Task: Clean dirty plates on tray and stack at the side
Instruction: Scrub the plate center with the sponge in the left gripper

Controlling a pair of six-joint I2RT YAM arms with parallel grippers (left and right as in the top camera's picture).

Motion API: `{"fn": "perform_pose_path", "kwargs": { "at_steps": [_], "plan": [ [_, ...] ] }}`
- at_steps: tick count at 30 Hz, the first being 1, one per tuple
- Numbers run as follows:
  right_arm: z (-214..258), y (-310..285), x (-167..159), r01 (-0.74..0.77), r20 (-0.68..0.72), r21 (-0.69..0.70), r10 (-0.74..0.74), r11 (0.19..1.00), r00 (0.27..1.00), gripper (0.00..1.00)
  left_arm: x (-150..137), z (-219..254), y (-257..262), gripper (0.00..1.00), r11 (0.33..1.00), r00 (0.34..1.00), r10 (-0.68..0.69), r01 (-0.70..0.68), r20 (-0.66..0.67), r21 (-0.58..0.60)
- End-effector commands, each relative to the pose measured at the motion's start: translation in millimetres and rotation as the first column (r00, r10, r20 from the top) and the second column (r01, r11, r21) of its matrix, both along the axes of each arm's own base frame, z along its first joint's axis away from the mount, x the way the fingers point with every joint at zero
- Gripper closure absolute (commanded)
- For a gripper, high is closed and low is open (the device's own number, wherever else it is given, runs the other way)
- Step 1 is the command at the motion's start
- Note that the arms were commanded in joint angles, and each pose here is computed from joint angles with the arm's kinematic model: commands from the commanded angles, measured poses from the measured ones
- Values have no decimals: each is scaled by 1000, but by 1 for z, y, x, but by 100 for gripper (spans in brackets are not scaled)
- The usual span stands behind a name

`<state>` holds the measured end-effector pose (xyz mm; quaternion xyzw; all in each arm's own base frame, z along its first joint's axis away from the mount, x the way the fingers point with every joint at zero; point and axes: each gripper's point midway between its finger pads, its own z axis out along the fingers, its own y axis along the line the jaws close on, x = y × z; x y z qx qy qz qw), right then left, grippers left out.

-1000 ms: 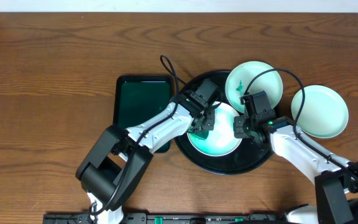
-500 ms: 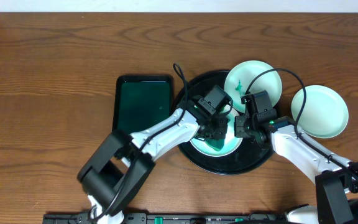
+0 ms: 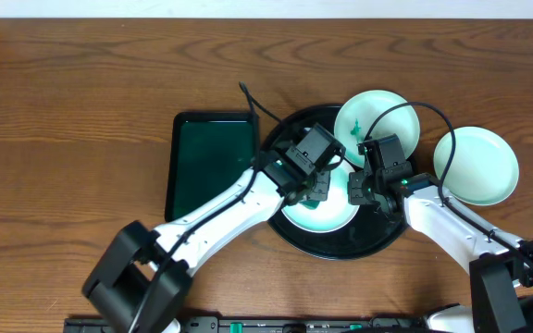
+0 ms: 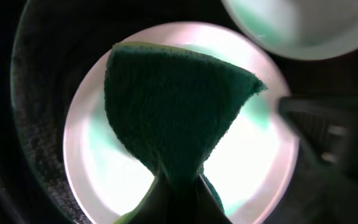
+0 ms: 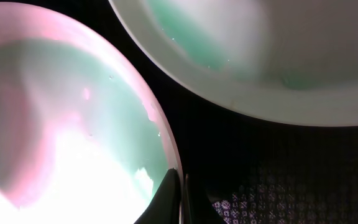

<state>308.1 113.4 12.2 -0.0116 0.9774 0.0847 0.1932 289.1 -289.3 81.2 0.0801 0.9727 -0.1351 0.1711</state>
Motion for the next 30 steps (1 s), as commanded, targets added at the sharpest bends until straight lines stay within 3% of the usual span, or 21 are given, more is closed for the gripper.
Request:
{"fn": "perform_pose_path", "kwargs": {
  "at_steps": [1, 8, 12, 16, 22, 30],
  "plan": [
    [-4, 4, -3, -23, -13, 13, 23, 1000, 1000, 99, -1, -34, 15, 93, 995, 998, 54, -50, -40, 91],
    [-4, 4, -3, -23, -13, 13, 23, 1000, 1000, 99, -22, -79, 13, 93, 991, 975, 89, -66, -202, 118],
    [-4, 4, -3, -23, -13, 13, 23, 1000, 1000, 99, -48, -86, -8, 93, 1000, 935, 19, -16, -354, 9],
    [-4, 4, -3, -23, -13, 13, 23, 1000, 1000, 99, -62, -74, -36, 93, 987, 900, -100, 36, -424, -158],
    [-4, 4, -3, -23, -14, 13, 23, 1000, 1000, 99, -51, -55, -58, 93, 957, 909, -170, 61, -380, -283],
    [-4, 4, -3, -23, -13, 13, 23, 1000, 1000, 99, -1, 0, -31, 93, 955, 975, -52, -15, -217, -297]
  ]
}}
